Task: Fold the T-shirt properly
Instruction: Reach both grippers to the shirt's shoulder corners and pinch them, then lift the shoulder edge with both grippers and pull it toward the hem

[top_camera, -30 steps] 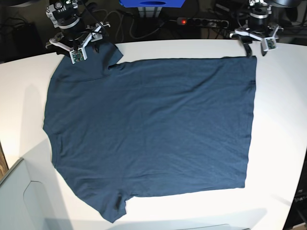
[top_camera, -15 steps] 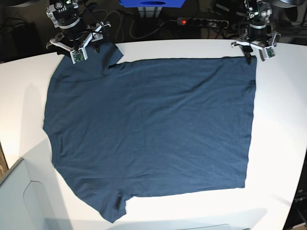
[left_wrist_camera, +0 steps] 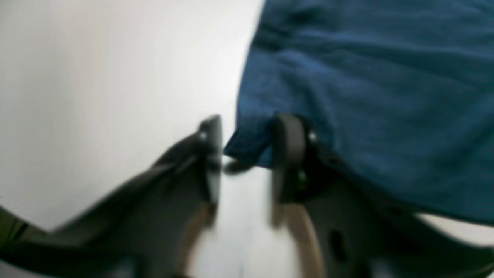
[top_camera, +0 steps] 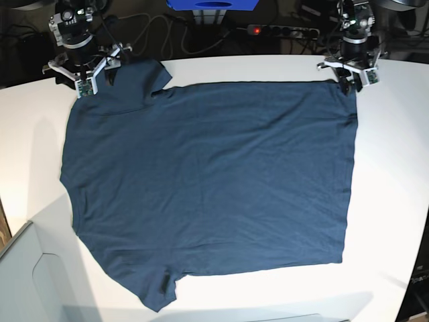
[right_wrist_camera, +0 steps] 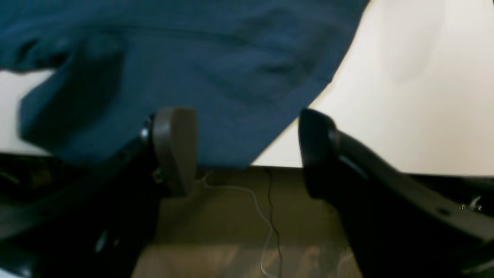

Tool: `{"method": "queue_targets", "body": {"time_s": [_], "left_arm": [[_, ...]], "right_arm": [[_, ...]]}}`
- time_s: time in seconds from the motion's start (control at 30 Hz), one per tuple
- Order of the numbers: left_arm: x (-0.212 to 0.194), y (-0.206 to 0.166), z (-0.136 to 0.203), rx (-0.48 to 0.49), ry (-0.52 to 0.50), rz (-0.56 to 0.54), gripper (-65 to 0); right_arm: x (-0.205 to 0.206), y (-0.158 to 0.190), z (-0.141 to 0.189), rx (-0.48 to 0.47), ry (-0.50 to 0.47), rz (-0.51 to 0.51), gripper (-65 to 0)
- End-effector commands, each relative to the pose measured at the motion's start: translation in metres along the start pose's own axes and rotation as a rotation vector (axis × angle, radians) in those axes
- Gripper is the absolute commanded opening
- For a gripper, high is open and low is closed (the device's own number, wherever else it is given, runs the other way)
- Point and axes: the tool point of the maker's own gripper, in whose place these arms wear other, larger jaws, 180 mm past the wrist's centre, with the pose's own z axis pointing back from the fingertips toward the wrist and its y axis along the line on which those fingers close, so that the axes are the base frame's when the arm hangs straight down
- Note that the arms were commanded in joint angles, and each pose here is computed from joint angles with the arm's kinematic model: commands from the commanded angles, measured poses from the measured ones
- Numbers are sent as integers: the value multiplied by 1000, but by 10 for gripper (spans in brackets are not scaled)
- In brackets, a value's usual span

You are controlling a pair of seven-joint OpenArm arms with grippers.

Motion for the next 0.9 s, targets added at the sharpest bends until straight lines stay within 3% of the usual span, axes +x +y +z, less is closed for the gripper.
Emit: {"method": "queue_targets", "body": {"time_s": [0.0, 0.2, 0.57, 0.73, 0.87], "left_arm": [[-5, 1, 2, 1, 27, -9, -508], [-5, 1, 2, 3, 26, -9, -650], [-3, 3, 5, 7, 24, -11, -650], [-4, 4, 5, 7, 25, -13, -650], [-3, 4, 5, 7, 24, -14, -650]], "right_arm": [[5, -3, 2, 1, -24, 16, -239], [-6, -20, -11, -47, 6, -55, -229], [-35, -19, -42, -23, 95, -99, -229], [-34, -19, -44, -23, 91, -102, -236], [-37, -12, -45, 22, 101, -71, -329]]}}
